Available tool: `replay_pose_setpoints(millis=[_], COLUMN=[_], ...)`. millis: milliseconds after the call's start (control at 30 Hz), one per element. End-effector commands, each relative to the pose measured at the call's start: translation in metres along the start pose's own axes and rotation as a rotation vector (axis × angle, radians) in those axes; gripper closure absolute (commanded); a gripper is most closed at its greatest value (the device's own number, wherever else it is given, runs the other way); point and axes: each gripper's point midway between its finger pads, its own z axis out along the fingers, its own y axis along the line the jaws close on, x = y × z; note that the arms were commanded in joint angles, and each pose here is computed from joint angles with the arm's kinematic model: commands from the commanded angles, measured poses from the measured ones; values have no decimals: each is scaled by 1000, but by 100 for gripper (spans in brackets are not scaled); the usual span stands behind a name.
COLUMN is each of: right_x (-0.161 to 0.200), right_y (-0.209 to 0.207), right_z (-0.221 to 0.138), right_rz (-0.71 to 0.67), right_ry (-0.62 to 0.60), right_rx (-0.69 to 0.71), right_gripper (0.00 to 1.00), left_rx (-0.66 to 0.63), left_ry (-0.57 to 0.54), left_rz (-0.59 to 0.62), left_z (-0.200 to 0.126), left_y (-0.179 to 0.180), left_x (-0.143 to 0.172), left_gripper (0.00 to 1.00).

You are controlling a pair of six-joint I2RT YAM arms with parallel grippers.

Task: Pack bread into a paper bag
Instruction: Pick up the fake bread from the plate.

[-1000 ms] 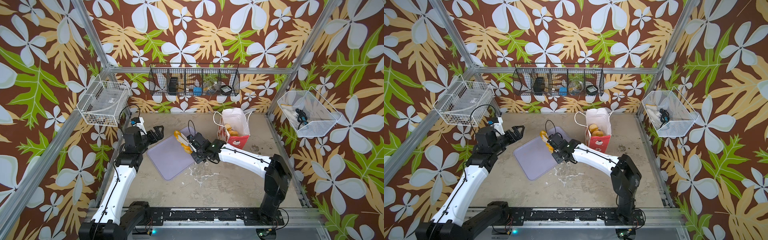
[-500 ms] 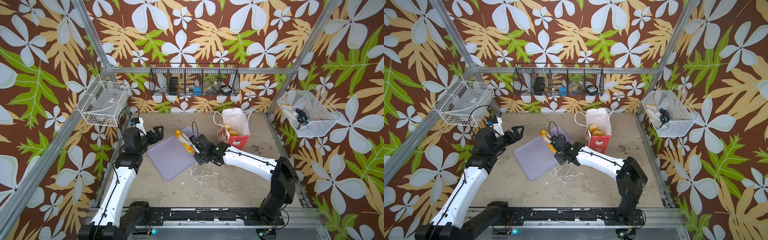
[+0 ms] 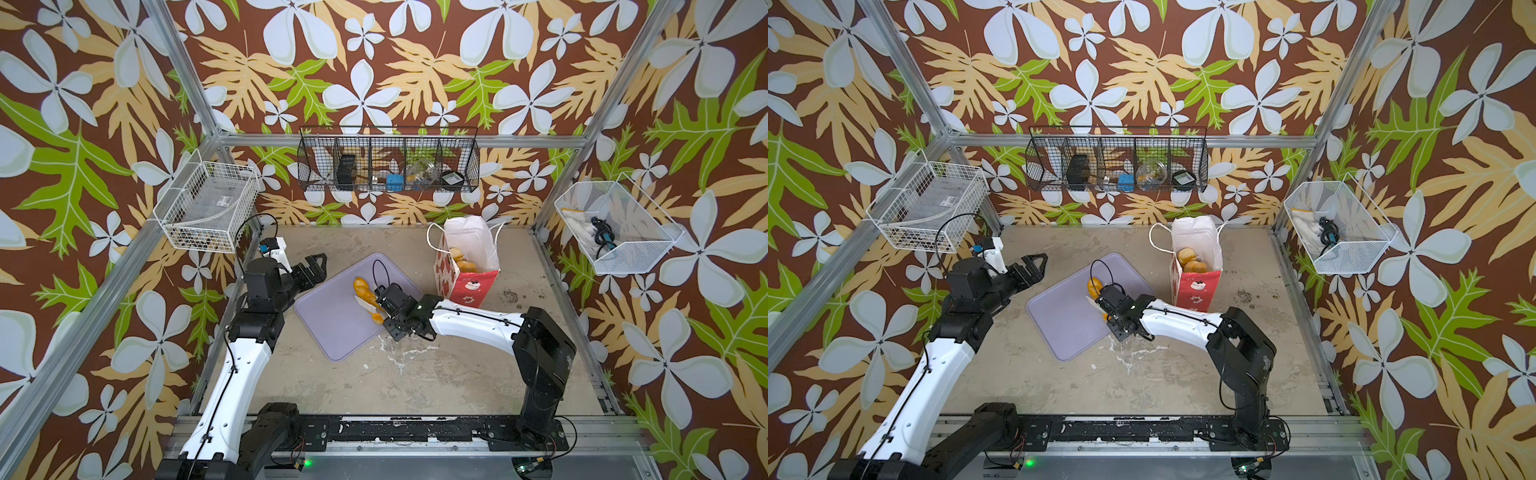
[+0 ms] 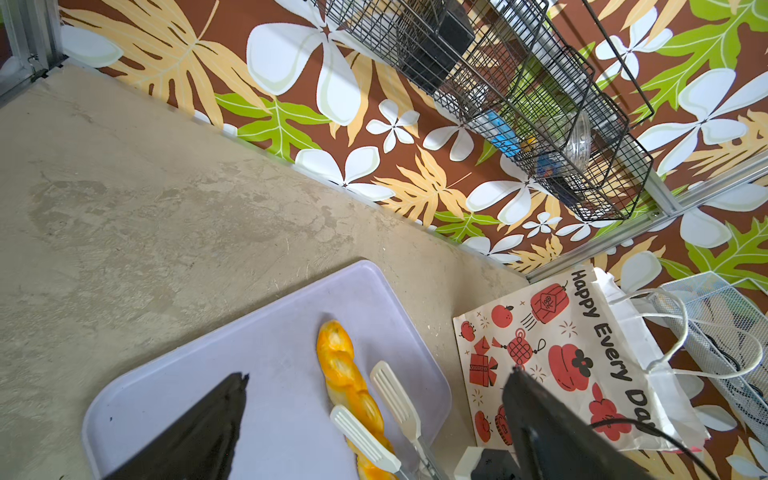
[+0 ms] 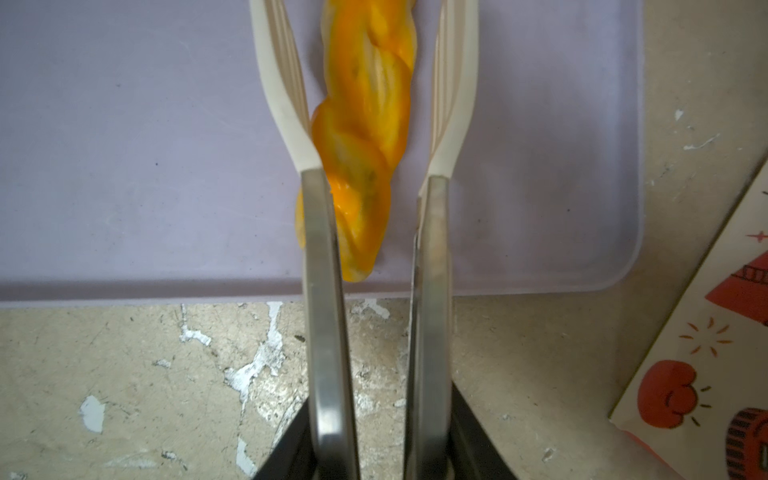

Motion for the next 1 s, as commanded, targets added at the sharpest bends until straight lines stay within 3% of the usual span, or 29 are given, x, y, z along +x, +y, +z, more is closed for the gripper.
replay_pose_setpoints(millis=[0, 100, 200, 367, 433, 467, 667, 967], right_x=[1, 1, 0, 2, 3, 3, -20, -79], right_y=[-5, -8, -7, -5, -5, -5, -2, -10], right_z=[-2, -2, 1, 6, 5, 4, -36, -142], right_rz=[10, 3, -14, -29, -33, -33, -23, -1], right_ry=[31, 57, 88, 125, 129, 127, 8, -328], right_rx=[36, 61, 68, 67, 62, 62, -3, -72], right_gripper=[54, 54, 68, 77, 96, 100, 100, 100], left_rx=[8, 6, 4, 8, 10, 10, 10, 7], left_ry=[-18, -18, -15, -15, -17, -17, -18, -20], left_rz=[14, 17, 14, 12, 14, 14, 17, 19], left_z=[-3, -3, -2, -2, -2, -2, -1, 1], left_y=[-4, -4, -2, -2, -3, -3, -4, -4], left_x=[-7, -6, -4, -4, -5, -5, -6, -8], left_gripper=[0, 0, 0, 0, 0, 0, 0, 0])
